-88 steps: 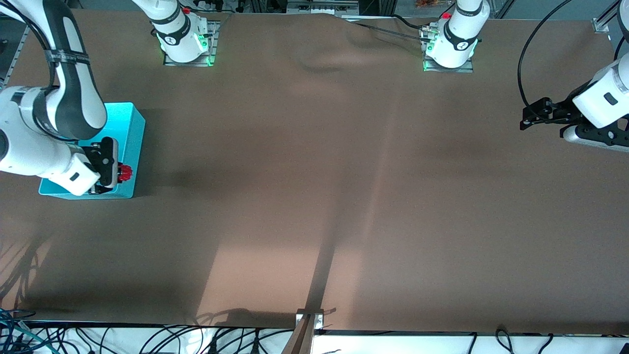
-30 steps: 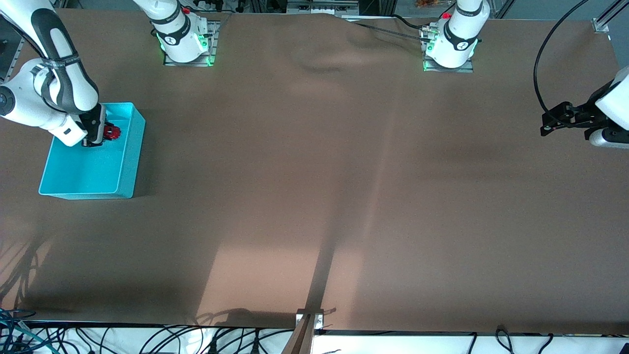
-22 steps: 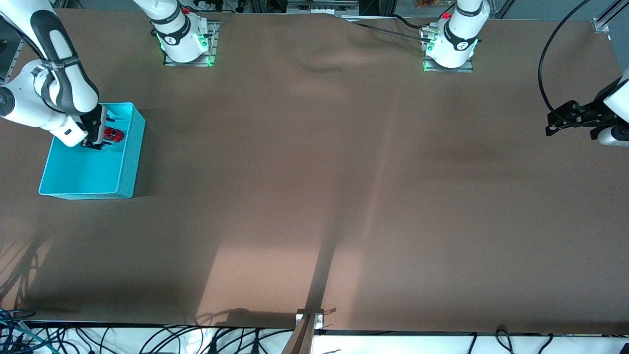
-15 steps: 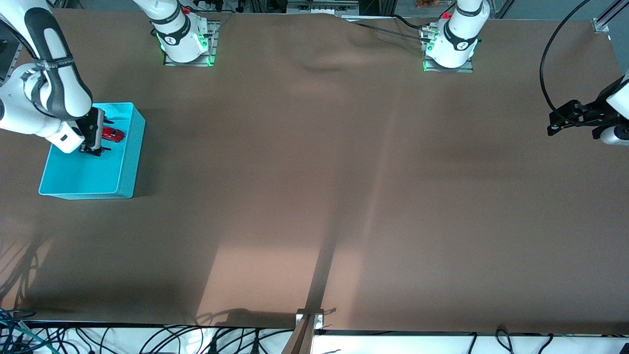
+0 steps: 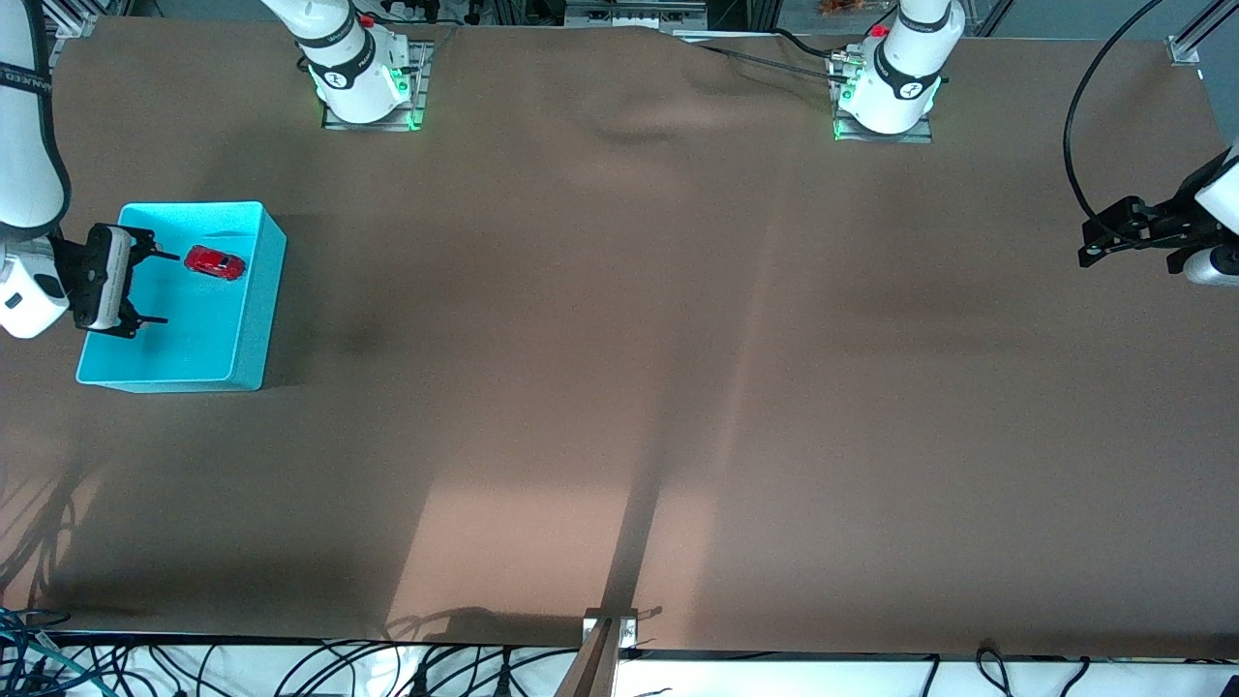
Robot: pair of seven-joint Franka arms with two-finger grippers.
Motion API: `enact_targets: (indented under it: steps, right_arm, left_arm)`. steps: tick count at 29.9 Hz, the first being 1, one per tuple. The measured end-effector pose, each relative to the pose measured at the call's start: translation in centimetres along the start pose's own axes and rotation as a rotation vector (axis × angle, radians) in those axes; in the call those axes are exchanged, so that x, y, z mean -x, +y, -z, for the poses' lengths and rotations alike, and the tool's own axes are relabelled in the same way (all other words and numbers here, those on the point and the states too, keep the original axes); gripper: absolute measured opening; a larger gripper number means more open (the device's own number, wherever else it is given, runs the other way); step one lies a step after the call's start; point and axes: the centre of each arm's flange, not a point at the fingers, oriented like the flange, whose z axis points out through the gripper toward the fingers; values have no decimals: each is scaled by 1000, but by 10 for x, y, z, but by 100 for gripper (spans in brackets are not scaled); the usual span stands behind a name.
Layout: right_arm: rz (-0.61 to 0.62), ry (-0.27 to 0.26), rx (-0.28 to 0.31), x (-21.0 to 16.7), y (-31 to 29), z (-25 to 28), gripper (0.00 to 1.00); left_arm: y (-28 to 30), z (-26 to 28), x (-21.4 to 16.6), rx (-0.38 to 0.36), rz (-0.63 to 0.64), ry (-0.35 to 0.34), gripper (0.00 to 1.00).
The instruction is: Wind red beetle toy and store in blue box
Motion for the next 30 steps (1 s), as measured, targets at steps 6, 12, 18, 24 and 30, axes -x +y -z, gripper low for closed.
enact_targets:
  steps: [6,12,18,24,30]
  right_arm:
    - [-312,-26,12,-45,-26,43,100]
    - [-637,-75,51,-78,-48,69,100]
    - [-921,-94,134,-98,-62,84,100]
    - [-1031,-99,223,-108,-76,102,100]
    - [-1075,-83,295,-109,-80,120,100]
  left_arm:
    - [0,0,0,0,0,0,100]
    - [0,0,0,0,0,1,100]
    - [0,0,0,0,0,1,100]
    - [0,1,0,0,0,1,100]
    - [0,1,0,0,0,1,100]
